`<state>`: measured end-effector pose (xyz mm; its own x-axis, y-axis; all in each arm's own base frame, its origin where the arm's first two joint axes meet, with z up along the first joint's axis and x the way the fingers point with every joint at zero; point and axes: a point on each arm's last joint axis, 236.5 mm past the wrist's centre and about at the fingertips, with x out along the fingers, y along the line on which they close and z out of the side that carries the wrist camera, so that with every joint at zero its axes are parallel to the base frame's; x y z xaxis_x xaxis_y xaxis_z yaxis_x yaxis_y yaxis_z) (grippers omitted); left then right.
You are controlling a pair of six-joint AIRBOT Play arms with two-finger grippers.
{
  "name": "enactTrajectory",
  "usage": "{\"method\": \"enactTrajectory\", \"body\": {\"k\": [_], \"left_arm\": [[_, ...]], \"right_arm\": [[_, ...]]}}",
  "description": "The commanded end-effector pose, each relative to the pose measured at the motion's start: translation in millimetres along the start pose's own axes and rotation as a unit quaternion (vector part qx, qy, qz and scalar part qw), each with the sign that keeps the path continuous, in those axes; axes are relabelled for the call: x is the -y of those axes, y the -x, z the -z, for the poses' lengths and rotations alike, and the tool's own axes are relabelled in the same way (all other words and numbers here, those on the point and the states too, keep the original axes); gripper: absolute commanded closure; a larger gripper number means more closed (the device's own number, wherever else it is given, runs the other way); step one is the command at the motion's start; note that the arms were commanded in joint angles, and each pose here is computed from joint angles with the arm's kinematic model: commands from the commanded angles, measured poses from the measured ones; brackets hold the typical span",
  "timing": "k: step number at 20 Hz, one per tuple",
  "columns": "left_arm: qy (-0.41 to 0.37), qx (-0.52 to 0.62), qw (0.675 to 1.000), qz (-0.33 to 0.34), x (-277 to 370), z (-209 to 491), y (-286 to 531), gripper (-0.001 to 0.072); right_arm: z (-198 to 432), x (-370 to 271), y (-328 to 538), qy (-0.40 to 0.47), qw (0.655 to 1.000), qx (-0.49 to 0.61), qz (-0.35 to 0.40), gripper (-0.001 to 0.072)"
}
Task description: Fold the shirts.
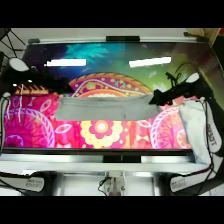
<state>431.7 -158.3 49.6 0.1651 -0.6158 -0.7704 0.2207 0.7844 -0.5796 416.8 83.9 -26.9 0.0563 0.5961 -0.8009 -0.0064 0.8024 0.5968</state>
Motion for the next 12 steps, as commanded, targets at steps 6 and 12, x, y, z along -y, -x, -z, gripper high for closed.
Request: {"method": "enactTrajectory", "body": {"k": [6,12], "left_arm": [[0.025,-0.022,0.996,0.08,111.4,67.1,-158.1,0.0675],[0.074,-0.022,0.983,0.165,199.9,95.4,-235.6,0.0676]], "right_arm": [[71.9,-132.9,132.3,0.064,0.995,0.068,-0.039,0.0653],[100.3,-165.8,170.4,0.077,0.989,0.124,-0.034,0.0653]]}}
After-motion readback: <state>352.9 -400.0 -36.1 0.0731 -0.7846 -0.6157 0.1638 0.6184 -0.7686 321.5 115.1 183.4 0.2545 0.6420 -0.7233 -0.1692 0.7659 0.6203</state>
